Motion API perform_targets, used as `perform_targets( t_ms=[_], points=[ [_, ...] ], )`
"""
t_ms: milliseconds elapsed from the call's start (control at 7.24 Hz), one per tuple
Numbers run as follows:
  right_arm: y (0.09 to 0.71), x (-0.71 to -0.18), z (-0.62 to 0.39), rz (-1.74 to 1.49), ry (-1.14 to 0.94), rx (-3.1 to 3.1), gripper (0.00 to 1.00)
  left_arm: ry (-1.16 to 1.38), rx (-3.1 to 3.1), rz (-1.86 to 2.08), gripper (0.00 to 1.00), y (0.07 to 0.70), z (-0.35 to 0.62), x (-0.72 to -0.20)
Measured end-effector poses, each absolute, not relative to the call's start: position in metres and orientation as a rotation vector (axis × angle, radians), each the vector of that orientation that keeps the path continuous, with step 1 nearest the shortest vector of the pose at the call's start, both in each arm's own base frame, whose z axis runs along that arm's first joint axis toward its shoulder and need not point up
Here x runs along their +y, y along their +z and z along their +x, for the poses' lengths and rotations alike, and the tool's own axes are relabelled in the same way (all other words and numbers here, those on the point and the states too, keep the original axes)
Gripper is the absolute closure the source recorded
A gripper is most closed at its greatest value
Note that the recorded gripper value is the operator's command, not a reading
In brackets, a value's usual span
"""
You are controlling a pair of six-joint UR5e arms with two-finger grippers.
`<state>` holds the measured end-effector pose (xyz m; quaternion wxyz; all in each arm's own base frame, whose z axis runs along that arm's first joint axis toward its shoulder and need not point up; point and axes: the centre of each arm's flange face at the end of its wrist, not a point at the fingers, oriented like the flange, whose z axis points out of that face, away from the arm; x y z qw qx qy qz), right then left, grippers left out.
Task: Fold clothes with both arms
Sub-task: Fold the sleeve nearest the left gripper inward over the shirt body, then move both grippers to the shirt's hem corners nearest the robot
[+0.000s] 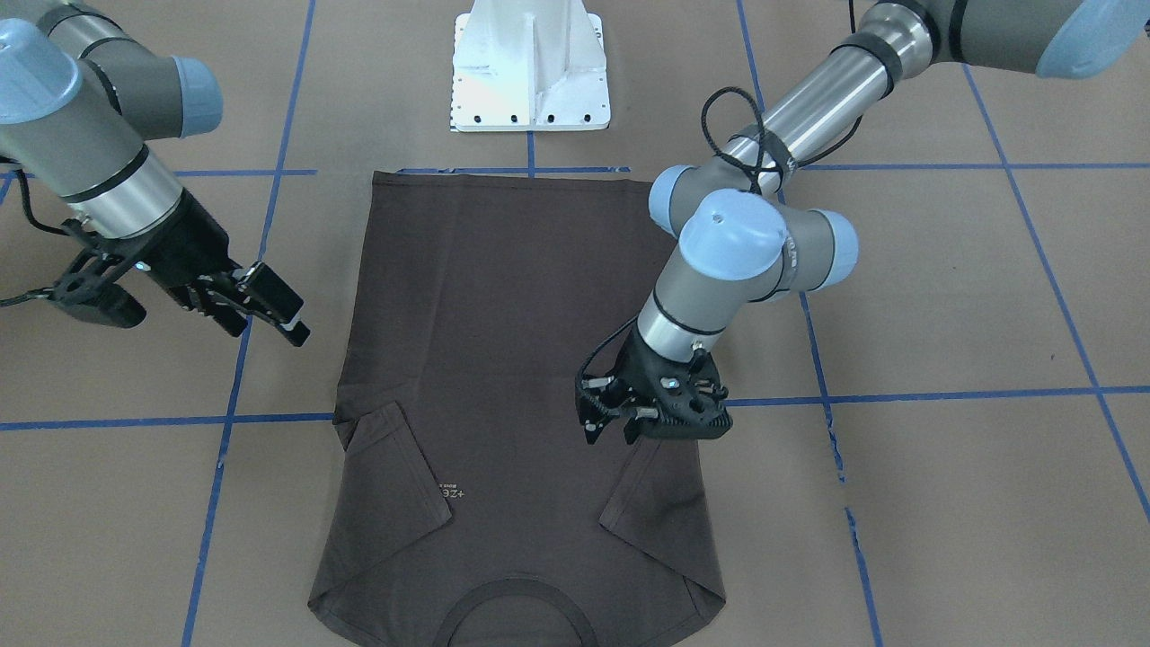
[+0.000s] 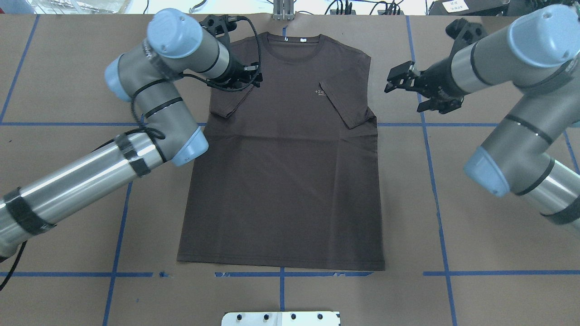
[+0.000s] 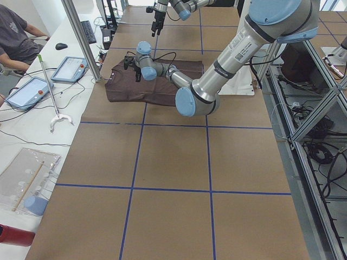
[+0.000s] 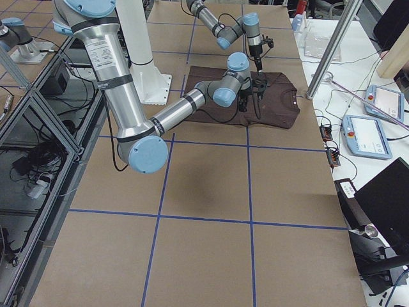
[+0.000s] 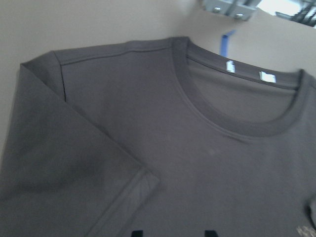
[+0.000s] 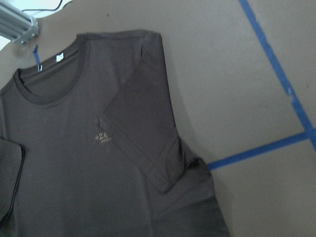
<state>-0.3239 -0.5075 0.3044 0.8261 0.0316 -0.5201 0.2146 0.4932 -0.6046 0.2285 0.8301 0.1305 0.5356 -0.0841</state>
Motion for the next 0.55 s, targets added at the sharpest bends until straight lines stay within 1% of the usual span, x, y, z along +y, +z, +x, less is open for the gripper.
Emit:
perform_targets(
  t_ms=[138,414,553],
  points=[
    [0.296,-0.471,-0.360,0.046,0.467,-1.090,0.00,-0.144,1.180,0.269,0.46,0.236,0.466,-0.574],
    [0.275,-0.374,-0.437,0.067,0.491,-0.958,0.01,-0.068,1.250,0.230,0.47,0.249,0.419,-0.520],
    [0.272,-0.325,-0.463,0.083,0.520,-0.905,0.05,-0.044,1.267,0.212,0.47,0.252,0.409,-0.507]
  ],
)
